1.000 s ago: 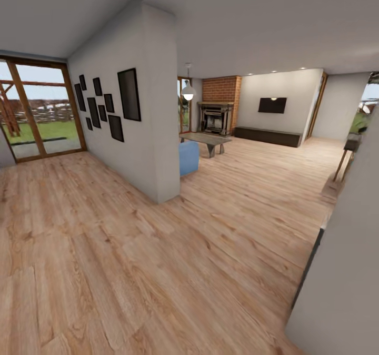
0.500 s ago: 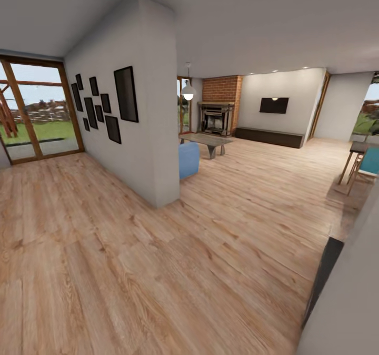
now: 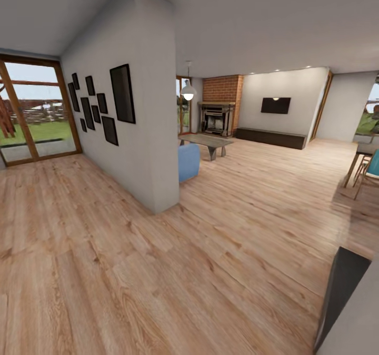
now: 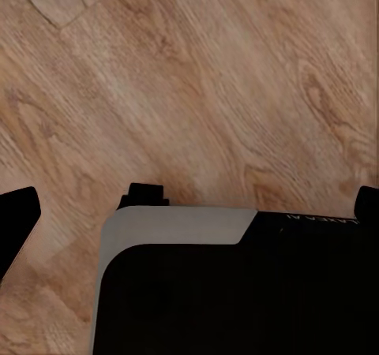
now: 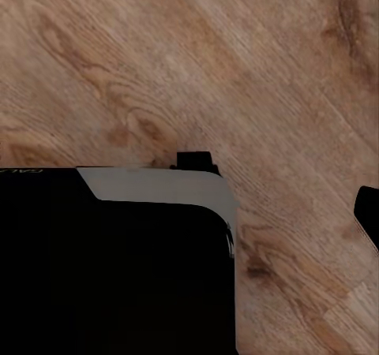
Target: Move the two storage containers from the living room to the garage. In the garage, place one container on the floor and stack the other container on top of it (either order is fine).
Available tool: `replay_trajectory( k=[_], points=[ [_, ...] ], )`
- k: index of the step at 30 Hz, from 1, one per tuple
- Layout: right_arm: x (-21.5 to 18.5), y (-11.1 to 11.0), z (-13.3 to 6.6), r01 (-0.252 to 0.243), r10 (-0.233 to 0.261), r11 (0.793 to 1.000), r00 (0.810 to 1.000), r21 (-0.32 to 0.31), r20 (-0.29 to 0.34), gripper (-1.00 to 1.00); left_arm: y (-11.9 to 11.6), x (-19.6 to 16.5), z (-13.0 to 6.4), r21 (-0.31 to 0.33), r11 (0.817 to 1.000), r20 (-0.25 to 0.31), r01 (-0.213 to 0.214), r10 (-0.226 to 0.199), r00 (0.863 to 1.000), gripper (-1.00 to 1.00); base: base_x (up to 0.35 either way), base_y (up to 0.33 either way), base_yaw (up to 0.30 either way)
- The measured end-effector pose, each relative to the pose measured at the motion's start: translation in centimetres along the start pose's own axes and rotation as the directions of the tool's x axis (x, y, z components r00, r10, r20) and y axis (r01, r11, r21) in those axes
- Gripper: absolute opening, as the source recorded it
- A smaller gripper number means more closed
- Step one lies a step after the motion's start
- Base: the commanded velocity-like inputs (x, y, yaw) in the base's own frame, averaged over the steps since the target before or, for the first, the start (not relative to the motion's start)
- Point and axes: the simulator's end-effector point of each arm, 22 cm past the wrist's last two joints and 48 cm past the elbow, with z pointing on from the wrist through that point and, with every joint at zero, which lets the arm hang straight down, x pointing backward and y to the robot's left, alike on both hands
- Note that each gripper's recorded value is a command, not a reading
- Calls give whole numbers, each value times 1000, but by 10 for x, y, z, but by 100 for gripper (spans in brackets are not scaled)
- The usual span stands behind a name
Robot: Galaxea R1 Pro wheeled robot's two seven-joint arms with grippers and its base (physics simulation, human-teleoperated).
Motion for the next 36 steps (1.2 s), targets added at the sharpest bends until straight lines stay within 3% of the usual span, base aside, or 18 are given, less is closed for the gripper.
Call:
replay_trajectory(
  k=[36],
  points=[
    [0,0,0,0,0,1000,1000,1,1,100,0,0,0,0,1000,0,0,0,1000,100,322,0,0]
  ],
)
